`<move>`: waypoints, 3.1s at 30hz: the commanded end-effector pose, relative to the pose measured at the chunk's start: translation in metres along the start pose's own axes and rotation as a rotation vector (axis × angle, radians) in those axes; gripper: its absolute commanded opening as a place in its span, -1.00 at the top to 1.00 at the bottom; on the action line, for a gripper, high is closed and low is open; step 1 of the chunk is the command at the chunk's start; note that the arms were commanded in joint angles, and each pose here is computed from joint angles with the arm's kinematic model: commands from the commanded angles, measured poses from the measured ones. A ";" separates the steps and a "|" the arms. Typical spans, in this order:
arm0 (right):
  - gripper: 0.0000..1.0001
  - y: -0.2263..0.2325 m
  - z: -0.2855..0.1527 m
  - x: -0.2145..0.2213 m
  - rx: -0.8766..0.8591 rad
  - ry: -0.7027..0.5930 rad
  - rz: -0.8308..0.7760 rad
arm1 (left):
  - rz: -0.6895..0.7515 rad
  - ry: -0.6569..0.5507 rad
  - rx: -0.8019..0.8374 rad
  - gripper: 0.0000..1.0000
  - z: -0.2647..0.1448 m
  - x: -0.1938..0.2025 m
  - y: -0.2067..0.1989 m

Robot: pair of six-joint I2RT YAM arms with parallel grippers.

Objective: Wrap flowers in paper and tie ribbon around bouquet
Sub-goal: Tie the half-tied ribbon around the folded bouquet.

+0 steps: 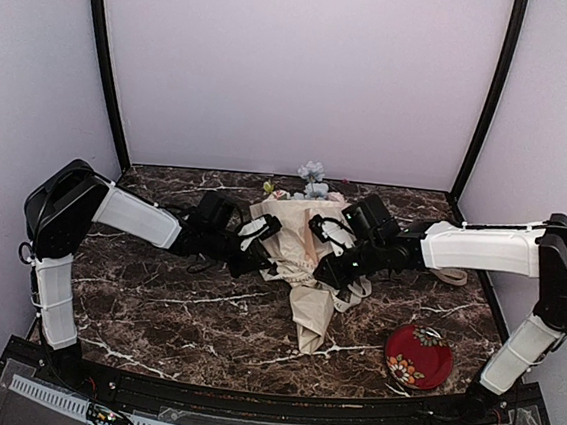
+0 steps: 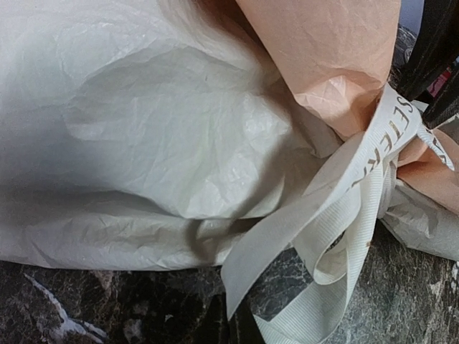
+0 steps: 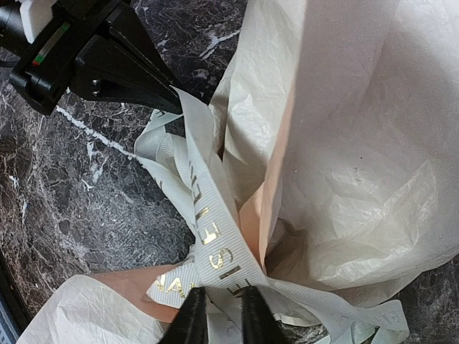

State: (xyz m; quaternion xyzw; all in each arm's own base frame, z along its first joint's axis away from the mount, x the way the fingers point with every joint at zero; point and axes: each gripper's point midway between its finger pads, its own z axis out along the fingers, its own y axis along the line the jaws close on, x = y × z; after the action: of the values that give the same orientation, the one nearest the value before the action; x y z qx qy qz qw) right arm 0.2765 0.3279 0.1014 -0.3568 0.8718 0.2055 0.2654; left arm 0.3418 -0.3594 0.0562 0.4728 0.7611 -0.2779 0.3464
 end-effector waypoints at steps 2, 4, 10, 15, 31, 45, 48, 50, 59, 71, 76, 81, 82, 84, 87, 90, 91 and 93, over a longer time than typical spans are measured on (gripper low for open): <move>0.85 0.005 -0.001 -0.010 -0.012 -0.021 -0.011 | 0.020 -0.022 0.019 1.00 -0.004 -0.011 -0.005; 0.99 0.006 -0.003 -0.010 -0.019 -0.021 -0.015 | 0.020 -0.021 0.019 1.00 -0.004 -0.011 -0.005; 1.00 0.008 -0.014 -0.013 -0.023 -0.034 -0.021 | 0.023 -0.023 0.015 1.00 -0.004 -0.013 -0.005; 1.00 0.013 -0.035 -0.024 -0.059 -0.091 -0.020 | 0.022 -0.022 0.017 1.00 -0.004 -0.012 -0.005; 1.00 0.012 -0.048 -0.003 -0.158 -0.072 0.033 | 0.028 -0.011 0.013 1.00 -0.004 -0.011 -0.005; 0.58 -0.004 -0.048 -0.027 -0.079 -0.130 0.058 | 0.058 -0.044 0.045 1.00 0.001 -0.025 -0.016; 0.47 0.015 -0.063 -0.039 -0.076 -0.211 -0.028 | 0.057 -0.043 0.049 1.00 0.002 -0.025 -0.017; 0.36 0.021 -0.070 -0.046 -0.017 -0.243 -0.094 | 0.059 -0.043 0.049 1.00 0.002 -0.025 -0.017; 0.04 0.035 -0.054 -0.036 0.269 -0.185 -0.308 | 0.061 -0.040 0.050 1.00 0.003 -0.026 -0.017; 0.07 0.034 -0.031 -0.026 0.363 -0.129 -0.368 | 0.059 -0.030 0.055 1.00 0.003 -0.023 -0.018; 0.14 0.032 -0.028 -0.025 0.385 -0.116 -0.385 | 0.058 -0.028 0.060 1.00 0.003 -0.021 -0.019; 0.16 0.030 -0.020 -0.021 0.393 -0.096 -0.394 | 0.058 -0.028 0.061 1.00 0.003 -0.021 -0.019; 0.17 0.029 -0.019 -0.021 0.402 -0.094 -0.396 | 0.057 -0.027 0.061 1.00 0.003 -0.020 -0.019; 0.26 0.027 -0.018 -0.022 0.416 -0.092 -0.397 | 0.054 -0.027 0.066 1.00 0.004 -0.020 -0.020; 0.36 0.026 -0.017 -0.023 0.423 -0.087 -0.401 | 0.054 -0.026 0.067 1.00 0.004 -0.020 -0.020; 0.72 0.024 -0.018 -0.024 0.436 -0.091 -0.396 | 0.055 -0.024 0.067 1.00 0.004 -0.019 -0.021; 0.84 0.024 -0.020 -0.025 0.440 -0.095 -0.393 | 0.054 -0.023 0.068 1.00 0.004 -0.019 -0.021; 0.99 0.024 -0.025 -0.029 0.445 -0.113 -0.385 | 0.055 -0.024 0.070 1.00 0.004 -0.019 -0.021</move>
State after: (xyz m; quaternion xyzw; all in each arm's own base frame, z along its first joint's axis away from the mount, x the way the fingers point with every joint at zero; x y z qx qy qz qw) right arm 0.2624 0.3365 0.1193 -0.4535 0.8025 -0.0303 0.3865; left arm 0.3339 -0.3777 0.0682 0.4946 0.7387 -0.2938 0.3513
